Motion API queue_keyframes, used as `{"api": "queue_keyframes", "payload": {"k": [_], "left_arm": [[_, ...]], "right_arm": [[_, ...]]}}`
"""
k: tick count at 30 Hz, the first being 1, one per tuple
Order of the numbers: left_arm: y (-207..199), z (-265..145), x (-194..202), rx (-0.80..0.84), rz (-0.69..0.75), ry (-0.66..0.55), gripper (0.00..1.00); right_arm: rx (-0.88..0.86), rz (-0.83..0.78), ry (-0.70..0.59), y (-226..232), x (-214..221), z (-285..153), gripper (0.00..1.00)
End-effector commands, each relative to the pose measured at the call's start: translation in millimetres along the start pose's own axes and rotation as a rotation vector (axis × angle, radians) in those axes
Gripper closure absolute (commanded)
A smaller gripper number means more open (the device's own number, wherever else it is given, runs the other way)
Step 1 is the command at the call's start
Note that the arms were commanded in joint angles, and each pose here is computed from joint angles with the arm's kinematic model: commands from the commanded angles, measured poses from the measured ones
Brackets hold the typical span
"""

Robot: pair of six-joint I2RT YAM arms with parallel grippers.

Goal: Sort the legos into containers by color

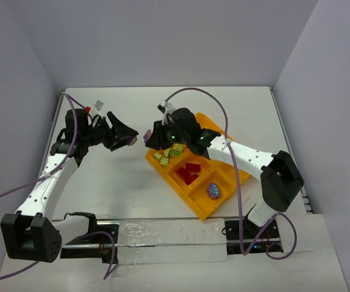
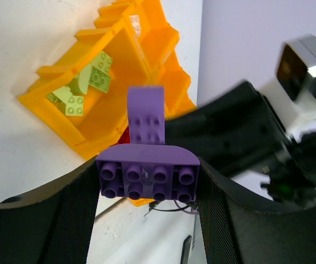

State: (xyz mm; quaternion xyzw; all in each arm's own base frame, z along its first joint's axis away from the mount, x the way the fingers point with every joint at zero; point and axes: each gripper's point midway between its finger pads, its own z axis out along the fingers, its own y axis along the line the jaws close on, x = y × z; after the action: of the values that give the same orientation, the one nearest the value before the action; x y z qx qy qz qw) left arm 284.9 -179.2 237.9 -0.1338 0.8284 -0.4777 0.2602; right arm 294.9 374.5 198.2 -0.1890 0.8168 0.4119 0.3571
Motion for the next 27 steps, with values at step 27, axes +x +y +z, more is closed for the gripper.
{"api": "queue_keyframes", "payload": {"k": [27], "left_arm": [[-15.5, 19.2, -0.6, 0.057, 0.095, 0.062, 1.00]], "right_arm": [[0.556, 0.358, 0.046, -87.1, 141.7, -213.4, 1.00]]}}
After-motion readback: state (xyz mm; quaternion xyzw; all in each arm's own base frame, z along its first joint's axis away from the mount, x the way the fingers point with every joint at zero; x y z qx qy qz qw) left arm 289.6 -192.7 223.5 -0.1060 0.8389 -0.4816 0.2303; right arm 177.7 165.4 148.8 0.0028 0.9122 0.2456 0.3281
